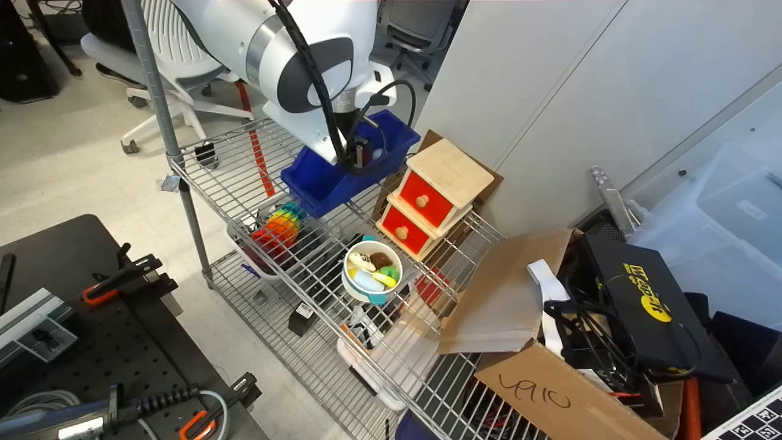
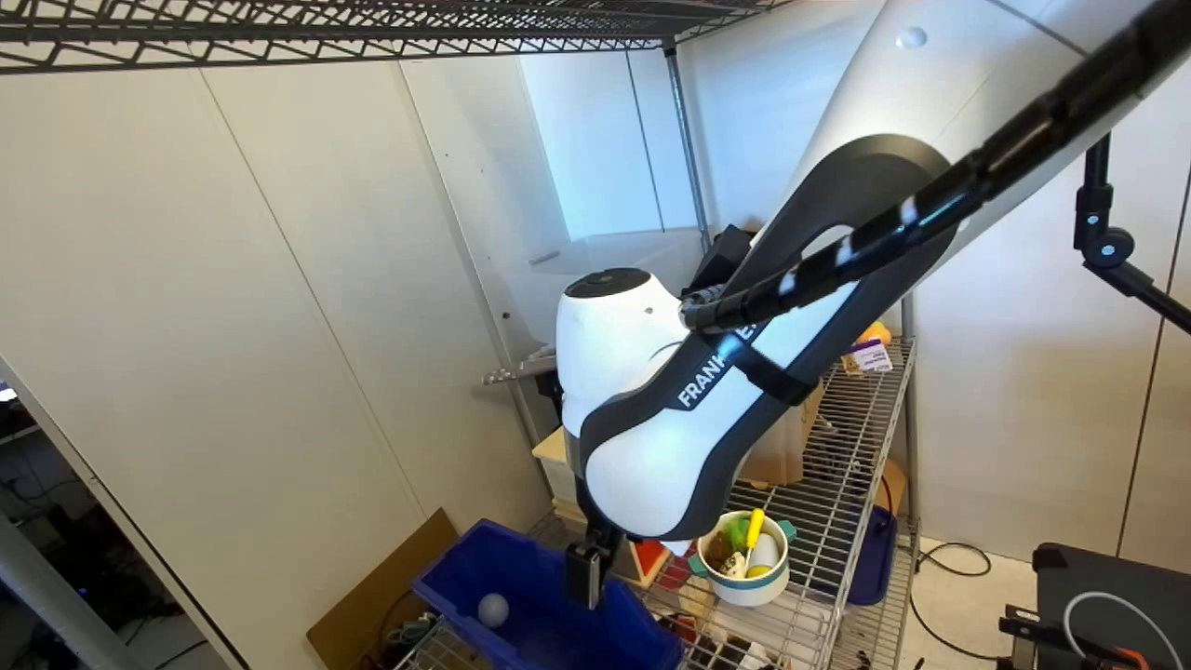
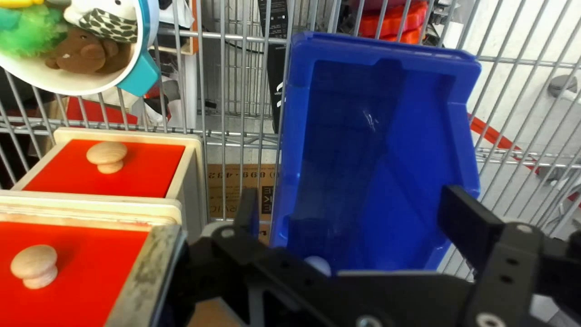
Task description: Put the ball in the blue container
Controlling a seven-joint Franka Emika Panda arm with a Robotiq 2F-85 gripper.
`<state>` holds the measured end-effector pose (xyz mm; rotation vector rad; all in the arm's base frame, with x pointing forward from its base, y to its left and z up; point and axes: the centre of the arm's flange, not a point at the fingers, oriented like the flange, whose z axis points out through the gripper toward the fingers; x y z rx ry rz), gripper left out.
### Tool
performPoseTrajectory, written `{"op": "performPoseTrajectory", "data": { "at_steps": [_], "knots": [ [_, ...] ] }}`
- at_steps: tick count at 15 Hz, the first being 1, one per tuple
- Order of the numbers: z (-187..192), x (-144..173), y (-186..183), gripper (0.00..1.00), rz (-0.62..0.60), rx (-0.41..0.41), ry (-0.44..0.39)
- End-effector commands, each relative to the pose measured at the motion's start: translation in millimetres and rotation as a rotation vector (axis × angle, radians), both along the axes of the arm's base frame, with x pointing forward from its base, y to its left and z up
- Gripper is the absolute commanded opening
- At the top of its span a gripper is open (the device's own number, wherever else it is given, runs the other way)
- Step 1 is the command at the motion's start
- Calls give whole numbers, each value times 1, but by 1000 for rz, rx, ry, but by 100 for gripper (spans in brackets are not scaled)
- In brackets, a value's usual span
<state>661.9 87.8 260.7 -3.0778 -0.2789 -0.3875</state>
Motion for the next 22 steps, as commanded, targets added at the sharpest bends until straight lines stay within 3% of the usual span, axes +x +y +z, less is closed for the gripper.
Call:
{"op": "performPoseTrajectory", "data": {
  "at_steps": [1,9,13,16,22],
  "knots": [
    [23,-26,-10,100,12,-61,12],
    [52,-76,-26,100,43,-257,-128],
    [64,-102,-20,100,15,-273,-202],
    [72,-110,-24,100,20,-235,-247],
    [62,-103,-41,100,272,-242,-271]
  ]
}}
